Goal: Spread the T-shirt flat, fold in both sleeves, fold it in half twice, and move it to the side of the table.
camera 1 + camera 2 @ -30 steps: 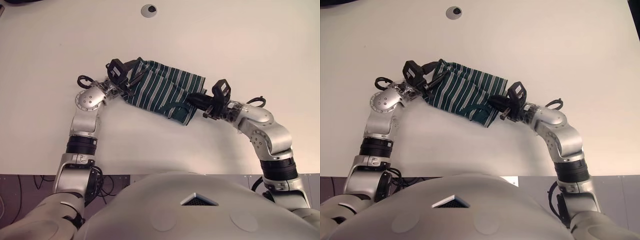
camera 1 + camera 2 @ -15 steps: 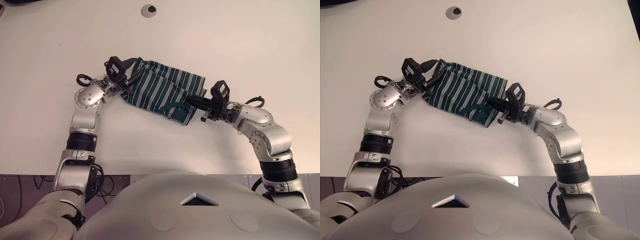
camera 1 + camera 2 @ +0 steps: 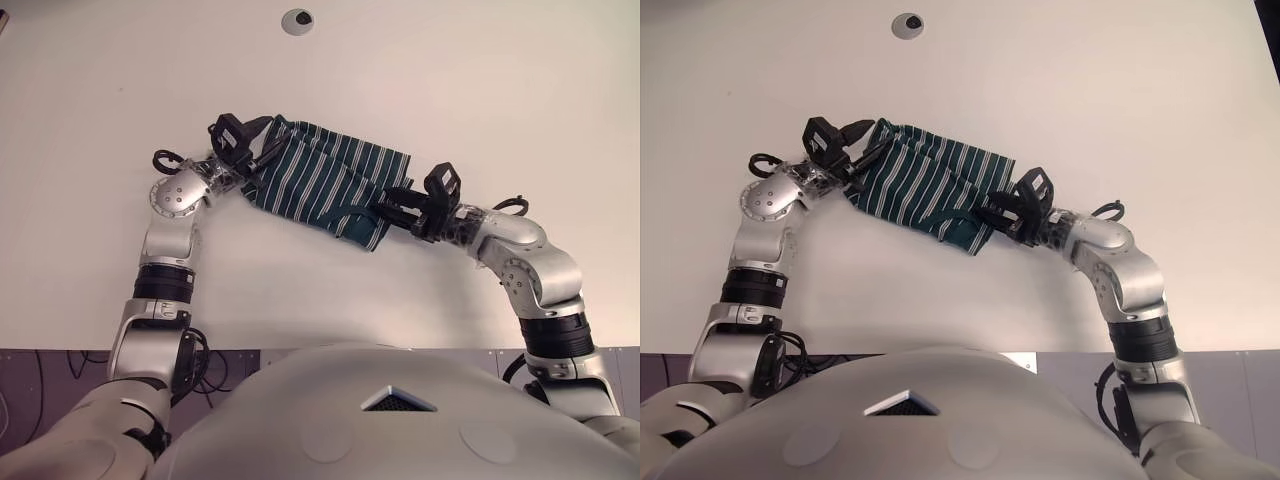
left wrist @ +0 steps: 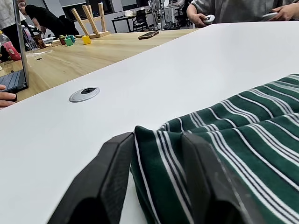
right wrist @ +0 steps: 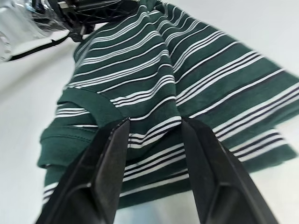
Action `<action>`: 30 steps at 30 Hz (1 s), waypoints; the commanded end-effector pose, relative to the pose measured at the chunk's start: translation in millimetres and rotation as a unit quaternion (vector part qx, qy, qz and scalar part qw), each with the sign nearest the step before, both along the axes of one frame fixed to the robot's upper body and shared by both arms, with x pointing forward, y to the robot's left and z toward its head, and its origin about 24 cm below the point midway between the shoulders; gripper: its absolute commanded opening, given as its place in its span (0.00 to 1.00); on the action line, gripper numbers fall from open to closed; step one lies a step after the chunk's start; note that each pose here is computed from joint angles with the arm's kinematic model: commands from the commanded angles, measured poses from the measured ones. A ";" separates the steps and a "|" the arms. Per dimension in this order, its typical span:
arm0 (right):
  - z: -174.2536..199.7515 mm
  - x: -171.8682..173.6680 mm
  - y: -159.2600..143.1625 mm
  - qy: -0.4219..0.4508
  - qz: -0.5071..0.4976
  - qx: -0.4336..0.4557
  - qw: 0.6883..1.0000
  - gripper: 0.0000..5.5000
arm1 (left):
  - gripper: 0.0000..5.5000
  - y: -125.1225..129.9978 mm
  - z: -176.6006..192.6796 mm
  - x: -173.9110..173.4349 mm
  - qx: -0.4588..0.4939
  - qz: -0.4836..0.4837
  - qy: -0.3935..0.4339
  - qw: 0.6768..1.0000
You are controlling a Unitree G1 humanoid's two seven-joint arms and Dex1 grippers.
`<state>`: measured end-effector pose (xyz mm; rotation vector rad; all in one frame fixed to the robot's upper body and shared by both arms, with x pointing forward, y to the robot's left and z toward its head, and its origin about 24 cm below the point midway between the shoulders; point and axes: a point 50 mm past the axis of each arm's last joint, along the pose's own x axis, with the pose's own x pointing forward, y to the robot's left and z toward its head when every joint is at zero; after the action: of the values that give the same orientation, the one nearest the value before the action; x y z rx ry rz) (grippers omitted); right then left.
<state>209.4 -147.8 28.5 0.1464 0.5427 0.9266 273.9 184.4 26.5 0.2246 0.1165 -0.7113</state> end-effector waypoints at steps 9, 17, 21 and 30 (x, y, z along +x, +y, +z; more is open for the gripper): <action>5.3 5.0 13.2 0.006 0.016 0.060 0.998 0.14 | 0.33 1.4 2.8 0.3 0.004 -0.003 -0.006 1.000; 5.1 9.1 10.1 -0.002 0.003 0.056 0.998 0.00 | 0.33 0.7 3.2 1.5 0.003 -0.001 -0.009 1.000; 30.9 28.1 3.4 -0.076 -0.055 0.114 0.989 0.00 | 0.33 -0.8 -2.7 -0.3 0.016 -0.009 -0.001 1.000; 19.8 38.7 -5.8 -0.056 -0.105 0.098 0.988 0.00 | 0.33 -3.8 -13.1 -1.7 0.053 -0.018 0.017 0.998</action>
<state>241.6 -155.7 49.2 0.3266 0.3231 0.8071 271.8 181.1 17.9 0.2818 0.1516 -0.7386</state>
